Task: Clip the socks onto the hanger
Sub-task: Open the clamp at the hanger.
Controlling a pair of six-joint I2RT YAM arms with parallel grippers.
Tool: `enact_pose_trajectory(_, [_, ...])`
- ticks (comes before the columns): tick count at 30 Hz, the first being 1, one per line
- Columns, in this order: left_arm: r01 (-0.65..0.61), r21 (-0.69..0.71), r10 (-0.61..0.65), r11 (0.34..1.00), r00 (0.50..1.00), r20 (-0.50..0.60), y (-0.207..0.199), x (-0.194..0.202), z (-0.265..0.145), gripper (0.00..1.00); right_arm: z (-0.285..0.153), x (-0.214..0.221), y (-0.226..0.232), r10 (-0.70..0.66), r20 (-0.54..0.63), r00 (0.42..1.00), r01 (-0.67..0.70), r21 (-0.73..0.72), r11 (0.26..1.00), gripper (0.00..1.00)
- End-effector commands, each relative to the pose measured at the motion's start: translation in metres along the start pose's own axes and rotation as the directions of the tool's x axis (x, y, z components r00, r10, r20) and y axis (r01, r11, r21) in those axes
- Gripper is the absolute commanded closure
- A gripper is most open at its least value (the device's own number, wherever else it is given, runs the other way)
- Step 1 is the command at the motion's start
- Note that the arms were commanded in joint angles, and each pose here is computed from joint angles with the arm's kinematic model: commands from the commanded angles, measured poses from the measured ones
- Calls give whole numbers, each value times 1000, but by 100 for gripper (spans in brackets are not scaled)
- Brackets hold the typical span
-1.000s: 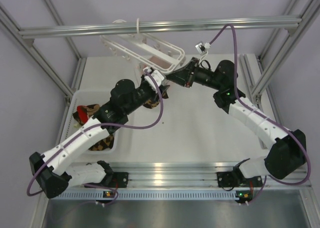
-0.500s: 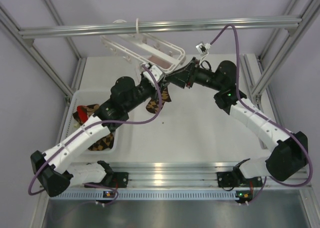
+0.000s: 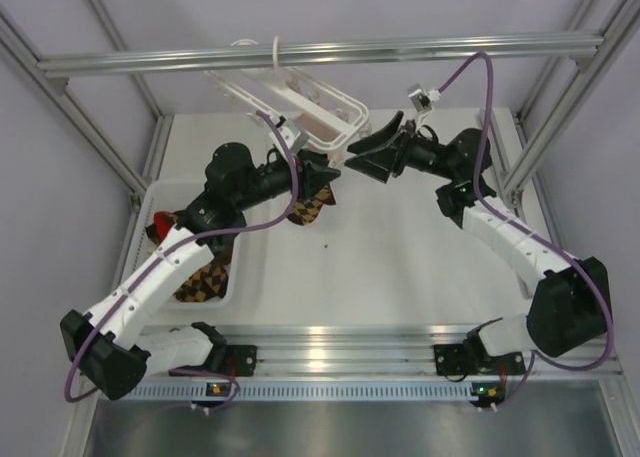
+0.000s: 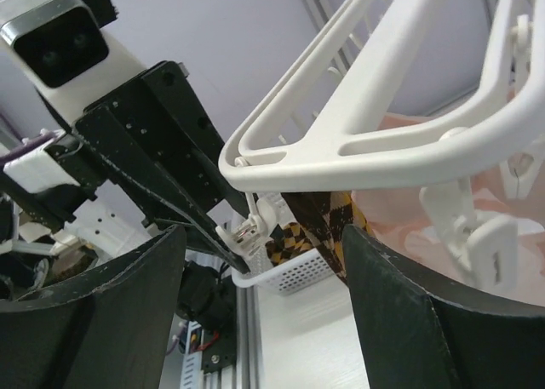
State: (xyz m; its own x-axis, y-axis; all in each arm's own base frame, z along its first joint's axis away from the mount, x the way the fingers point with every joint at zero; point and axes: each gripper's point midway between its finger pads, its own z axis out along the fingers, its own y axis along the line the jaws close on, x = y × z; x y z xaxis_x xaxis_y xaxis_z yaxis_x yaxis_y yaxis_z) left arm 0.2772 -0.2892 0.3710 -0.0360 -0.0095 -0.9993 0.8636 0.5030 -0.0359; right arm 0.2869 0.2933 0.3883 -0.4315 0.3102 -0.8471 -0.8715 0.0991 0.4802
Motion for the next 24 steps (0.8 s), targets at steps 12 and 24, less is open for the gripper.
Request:
enact_pose_trajectory(12, [128,217,-141,968,989,50,-23,-20,-7,100,9,-6,50,-183,16,983,178,-329,927,27])
enact_pose_trajectory(24, [118,255,-130,960,991,31,-26,-14,-6,100,20,-4,49,-185,35,982,185,-343,921,38])
